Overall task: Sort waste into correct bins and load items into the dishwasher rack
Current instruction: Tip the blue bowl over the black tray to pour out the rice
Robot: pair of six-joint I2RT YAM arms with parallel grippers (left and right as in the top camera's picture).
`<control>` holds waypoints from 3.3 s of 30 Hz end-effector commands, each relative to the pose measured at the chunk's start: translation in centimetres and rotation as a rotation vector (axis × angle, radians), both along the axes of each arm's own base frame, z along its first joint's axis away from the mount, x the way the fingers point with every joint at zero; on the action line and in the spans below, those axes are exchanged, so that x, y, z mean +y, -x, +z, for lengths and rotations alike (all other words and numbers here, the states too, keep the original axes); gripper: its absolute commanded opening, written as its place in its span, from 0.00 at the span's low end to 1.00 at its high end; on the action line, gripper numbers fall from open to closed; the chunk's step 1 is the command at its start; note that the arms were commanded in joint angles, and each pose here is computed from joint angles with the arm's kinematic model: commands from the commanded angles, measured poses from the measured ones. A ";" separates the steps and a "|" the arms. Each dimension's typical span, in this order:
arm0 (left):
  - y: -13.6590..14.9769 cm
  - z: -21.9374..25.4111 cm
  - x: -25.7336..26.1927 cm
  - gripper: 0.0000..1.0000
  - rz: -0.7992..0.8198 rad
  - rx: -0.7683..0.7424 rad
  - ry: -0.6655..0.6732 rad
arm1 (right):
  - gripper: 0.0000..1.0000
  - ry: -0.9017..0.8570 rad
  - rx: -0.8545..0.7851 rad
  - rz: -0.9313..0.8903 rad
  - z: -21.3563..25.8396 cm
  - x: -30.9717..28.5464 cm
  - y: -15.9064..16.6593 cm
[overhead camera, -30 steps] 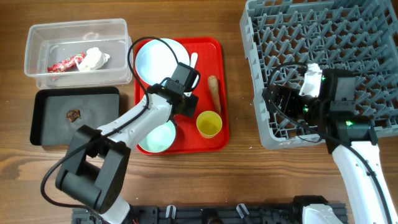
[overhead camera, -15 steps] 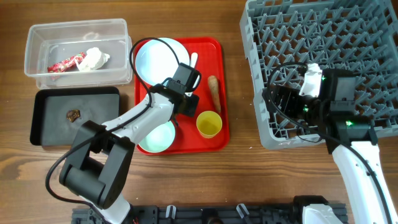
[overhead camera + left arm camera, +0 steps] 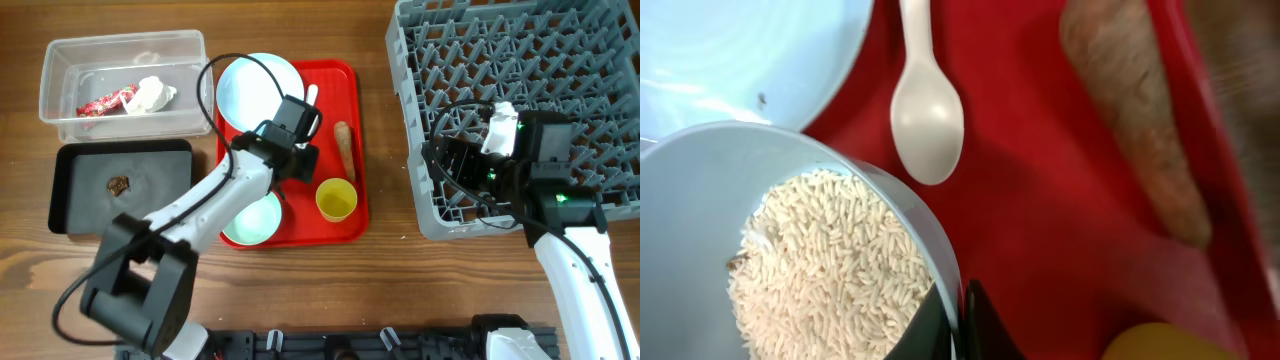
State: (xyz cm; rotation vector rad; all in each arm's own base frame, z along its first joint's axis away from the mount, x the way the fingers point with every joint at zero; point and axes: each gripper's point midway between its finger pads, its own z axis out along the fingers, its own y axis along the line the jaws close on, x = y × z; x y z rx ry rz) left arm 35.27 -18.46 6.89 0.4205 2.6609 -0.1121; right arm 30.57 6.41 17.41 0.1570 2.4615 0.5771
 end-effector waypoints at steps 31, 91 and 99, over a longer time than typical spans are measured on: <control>0.8 8.9 21.5 0.04 0.411 0.132 0.924 | 1.00 -0.001 -0.014 0.005 0.5 0.2 -0.4; 1.2 12.9 29.8 0.04 0.618 0.036 1.578 | 1.00 -0.017 0.002 -0.014 0.5 0.2 -0.3; 1.4 13.1 29.6 0.04 0.625 0.046 1.584 | 1.00 -0.016 -0.001 -0.014 0.5 0.2 -0.3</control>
